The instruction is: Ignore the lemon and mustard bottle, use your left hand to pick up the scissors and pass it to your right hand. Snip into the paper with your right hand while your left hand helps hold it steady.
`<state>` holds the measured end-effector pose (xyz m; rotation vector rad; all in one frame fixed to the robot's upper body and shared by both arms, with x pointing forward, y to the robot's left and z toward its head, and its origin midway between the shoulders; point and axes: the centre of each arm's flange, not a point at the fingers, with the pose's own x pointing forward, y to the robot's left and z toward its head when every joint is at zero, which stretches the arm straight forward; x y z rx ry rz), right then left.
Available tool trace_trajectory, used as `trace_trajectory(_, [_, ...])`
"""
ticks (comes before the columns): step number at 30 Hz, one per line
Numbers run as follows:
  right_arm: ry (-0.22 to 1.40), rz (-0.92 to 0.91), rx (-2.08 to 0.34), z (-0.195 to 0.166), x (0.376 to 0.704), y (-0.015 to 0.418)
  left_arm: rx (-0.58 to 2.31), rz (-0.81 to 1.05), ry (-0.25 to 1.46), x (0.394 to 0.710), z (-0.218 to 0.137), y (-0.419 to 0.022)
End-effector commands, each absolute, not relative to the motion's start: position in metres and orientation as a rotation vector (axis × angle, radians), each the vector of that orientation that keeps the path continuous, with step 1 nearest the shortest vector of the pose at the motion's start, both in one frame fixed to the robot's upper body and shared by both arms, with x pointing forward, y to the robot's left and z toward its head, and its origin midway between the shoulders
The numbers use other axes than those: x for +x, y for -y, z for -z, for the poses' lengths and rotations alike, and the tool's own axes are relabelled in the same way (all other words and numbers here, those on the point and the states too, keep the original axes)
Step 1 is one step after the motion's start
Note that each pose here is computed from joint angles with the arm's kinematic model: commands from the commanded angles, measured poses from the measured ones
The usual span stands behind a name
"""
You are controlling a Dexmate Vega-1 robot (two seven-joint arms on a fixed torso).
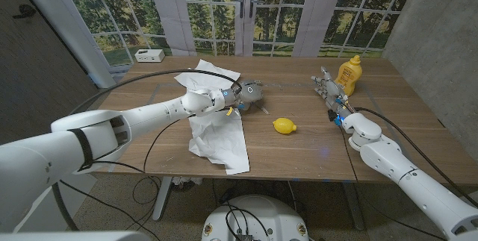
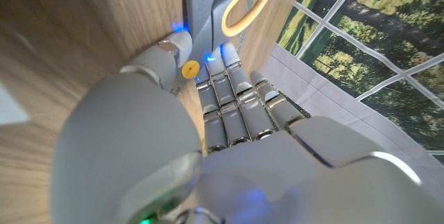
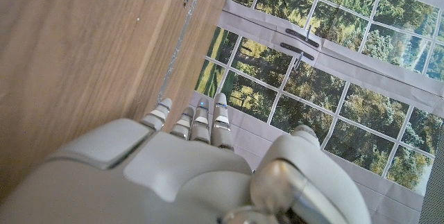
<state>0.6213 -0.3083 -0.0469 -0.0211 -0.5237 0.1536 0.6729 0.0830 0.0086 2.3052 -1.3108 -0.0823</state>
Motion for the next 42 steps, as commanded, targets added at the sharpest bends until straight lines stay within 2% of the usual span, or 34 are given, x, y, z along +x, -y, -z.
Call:
trace_trajectory(1, [0.522, -0.158, -0.019, 0.045, 0.623, 0.306, 2.195, 0.024, 1.388, 0.665, -0.029, -0.091])
trace_trajectory(22, [0.529, -0.163, -0.024, 0.04, 0.623, 0.307, 2.166, 0.001, 1.408, 0.66, -0.036, -0.092])
trace_trajectory(42, [0.541, -0.17, -0.029, 0.036, 0.622, 0.303, 2.04, -0.113, 1.455, 0.646, -0.053, -0.106])
